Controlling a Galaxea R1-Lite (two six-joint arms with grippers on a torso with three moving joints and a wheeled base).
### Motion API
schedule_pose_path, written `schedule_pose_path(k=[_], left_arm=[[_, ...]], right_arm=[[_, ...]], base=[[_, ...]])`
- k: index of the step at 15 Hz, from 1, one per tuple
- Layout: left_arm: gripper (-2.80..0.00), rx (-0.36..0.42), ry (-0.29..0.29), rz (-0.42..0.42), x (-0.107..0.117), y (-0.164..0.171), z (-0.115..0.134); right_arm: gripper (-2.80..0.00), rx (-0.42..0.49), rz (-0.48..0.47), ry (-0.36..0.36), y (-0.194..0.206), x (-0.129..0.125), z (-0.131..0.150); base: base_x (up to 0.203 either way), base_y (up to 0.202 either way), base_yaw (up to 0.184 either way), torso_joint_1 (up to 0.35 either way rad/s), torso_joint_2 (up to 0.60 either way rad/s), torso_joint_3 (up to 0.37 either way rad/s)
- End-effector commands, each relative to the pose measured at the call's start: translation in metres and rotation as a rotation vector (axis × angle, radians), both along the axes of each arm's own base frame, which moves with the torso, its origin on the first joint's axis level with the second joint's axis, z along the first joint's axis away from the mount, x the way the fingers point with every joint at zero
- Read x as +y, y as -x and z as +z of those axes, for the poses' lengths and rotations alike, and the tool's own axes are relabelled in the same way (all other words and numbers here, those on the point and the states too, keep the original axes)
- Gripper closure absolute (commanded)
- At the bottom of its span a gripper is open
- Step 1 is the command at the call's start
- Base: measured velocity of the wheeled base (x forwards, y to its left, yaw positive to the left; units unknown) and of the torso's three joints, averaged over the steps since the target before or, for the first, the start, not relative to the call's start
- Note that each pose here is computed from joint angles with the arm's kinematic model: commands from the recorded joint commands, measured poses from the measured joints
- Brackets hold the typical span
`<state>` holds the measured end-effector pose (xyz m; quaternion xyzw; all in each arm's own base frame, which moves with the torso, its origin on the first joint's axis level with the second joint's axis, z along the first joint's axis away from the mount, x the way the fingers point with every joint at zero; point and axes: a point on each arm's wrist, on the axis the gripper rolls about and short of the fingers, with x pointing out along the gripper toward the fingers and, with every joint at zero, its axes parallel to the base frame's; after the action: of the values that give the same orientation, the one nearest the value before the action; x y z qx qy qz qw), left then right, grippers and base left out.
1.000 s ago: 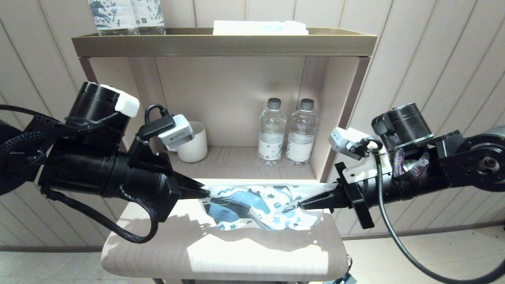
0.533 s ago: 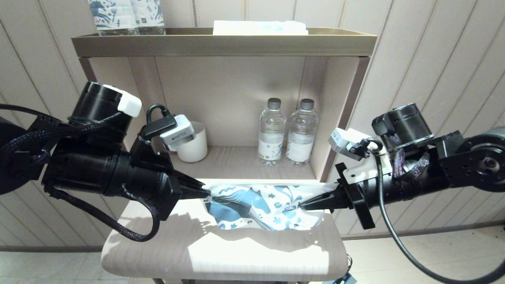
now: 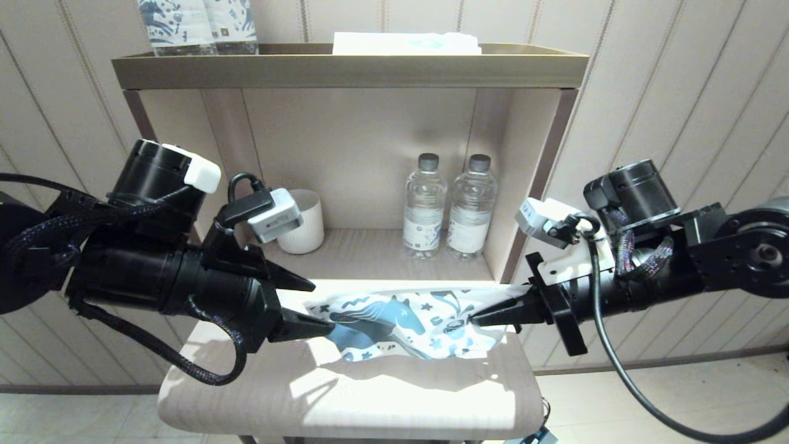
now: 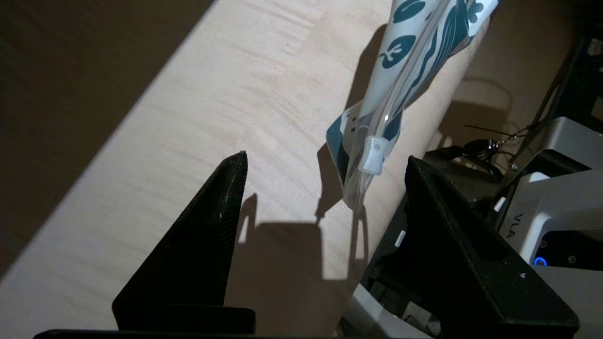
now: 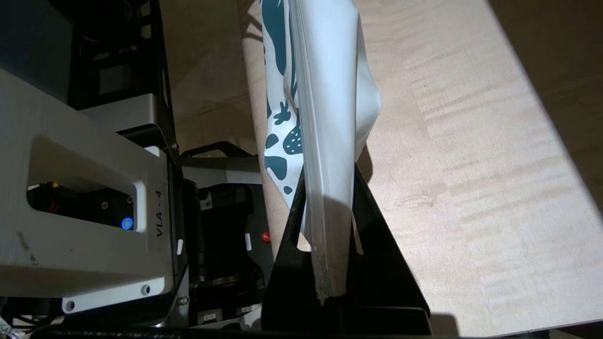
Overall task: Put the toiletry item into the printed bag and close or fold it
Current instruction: Close the strorage bag and place it on the desk
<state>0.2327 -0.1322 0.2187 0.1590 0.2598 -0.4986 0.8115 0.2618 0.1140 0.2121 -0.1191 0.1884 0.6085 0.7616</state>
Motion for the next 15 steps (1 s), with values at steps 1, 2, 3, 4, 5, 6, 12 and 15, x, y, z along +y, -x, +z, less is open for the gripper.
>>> schedule_pose_path(k=[1,2,3,4,5,6,12,15], left_arm=[[-2.80,0.012,0.002,0.013,0.006,-0.001,-0.005],[-2.80,0.015,0.003,0.024,0.010,-0.001,-0.008],[-2.80,0.012,0.008,0.035,0.013,-0.002,-0.011],[-2.80,0.010,0.010,0.043,0.016,-0.003,-0.013],[-2.80,0.005,0.014,0.056,0.019,-0.005,-0.015],[-2.80,0.005,0.019,0.068,0.021,-0.005,-0.017],[0.00,0.008,0.057,0.173,0.044,0.007,-0.016],[0.00,-0.006,0.069,0.208,0.055,0.018,-0.019]], right_arm=[[0.00,-0.008,-0.005,-0.005,-0.001,-0.003,0.002],[0.00,-0.015,-0.018,-0.008,-0.003,-0.006,0.004],[0.00,-0.021,-0.024,-0.010,-0.004,-0.007,0.006],[0.00,-0.021,-0.030,-0.011,-0.006,-0.009,0.006],[0.00,-0.022,-0.033,-0.012,-0.007,-0.009,0.007],[0.00,-0.020,-0.038,-0.011,-0.010,-0.009,0.006],[0.00,0.020,-0.101,-0.003,-0.032,-0.008,0.003],[0.00,0.028,-0.116,-0.008,-0.037,-0.006,0.004]], base=[[0.000,0.000,0.000,0.000,0.00,0.000],[0.000,0.000,0.000,0.000,0.00,0.000],[0.000,0.000,0.000,0.000,0.00,0.000],[0.000,0.000,0.000,0.000,0.00,0.000],[0.000,0.000,0.000,0.000,0.00,0.000],[0.000,0.000,0.000,0.000,0.00,0.000],[0.000,0.000,0.000,0.000,0.00,0.000],[0.000,0.000,0.000,0.000,0.00,0.000]])
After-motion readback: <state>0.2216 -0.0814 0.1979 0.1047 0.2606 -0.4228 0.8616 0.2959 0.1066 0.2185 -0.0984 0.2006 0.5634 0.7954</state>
